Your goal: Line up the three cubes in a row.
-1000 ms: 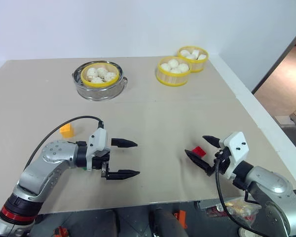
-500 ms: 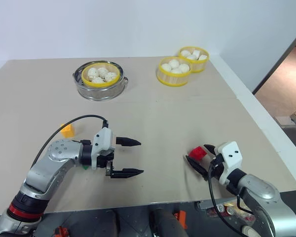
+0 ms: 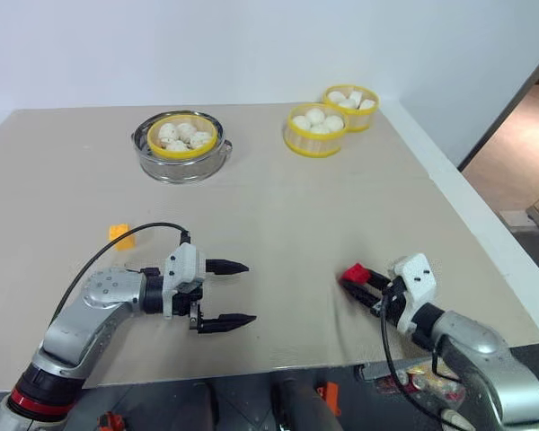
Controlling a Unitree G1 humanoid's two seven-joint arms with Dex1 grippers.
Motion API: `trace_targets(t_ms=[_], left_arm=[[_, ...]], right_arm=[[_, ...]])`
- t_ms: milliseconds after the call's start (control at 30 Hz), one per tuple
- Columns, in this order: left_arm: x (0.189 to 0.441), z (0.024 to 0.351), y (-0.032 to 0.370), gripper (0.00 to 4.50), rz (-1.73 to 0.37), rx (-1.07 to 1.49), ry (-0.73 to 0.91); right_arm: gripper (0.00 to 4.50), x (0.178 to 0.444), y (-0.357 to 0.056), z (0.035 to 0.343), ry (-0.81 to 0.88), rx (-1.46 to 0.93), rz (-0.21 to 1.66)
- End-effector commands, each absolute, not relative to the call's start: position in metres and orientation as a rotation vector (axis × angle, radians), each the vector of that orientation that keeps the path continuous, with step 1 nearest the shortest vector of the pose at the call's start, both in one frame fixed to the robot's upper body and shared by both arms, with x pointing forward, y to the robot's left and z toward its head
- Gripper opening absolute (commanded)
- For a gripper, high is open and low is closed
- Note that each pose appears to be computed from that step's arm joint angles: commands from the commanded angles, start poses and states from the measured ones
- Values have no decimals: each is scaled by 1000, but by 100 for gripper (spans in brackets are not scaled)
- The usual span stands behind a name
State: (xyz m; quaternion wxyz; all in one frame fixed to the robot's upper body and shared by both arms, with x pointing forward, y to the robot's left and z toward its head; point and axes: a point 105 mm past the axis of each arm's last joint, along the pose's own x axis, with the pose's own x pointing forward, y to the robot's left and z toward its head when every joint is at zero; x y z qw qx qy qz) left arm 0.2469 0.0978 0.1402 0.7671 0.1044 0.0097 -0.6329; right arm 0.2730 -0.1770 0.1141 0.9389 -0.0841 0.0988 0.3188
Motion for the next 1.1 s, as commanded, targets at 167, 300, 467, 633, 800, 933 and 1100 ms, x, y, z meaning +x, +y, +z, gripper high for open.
trace_targets(t_ms=[167, 300, 467, 633, 800, 933, 1100], left_arm=[[256, 153, 119, 450, -1204, 258, -49], [258, 152, 125, 450, -1148, 308, -63], [257, 158, 123, 450, -1085, 281, -92], [253, 157, 123, 450, -1068, 271, -82], [257, 160, 126, 450, -1040, 272, -76], [259, 160, 127, 450, -1034, 276, -76], [263, 162, 124, 450, -1039, 276, -82]], right_arm=[[126, 330, -119, 167, 91, -484, 1197], [126, 356, -90, 163, 100, -604, 1398], [126, 367, -81, 149, 139, -646, 1498], [126, 370, -75, 146, 127, -646, 1535], [126, 369, -74, 136, 144, -637, 1547], [126, 367, -76, 132, 154, -633, 1559], [326, 367, -80, 131, 170, -639, 1559]])
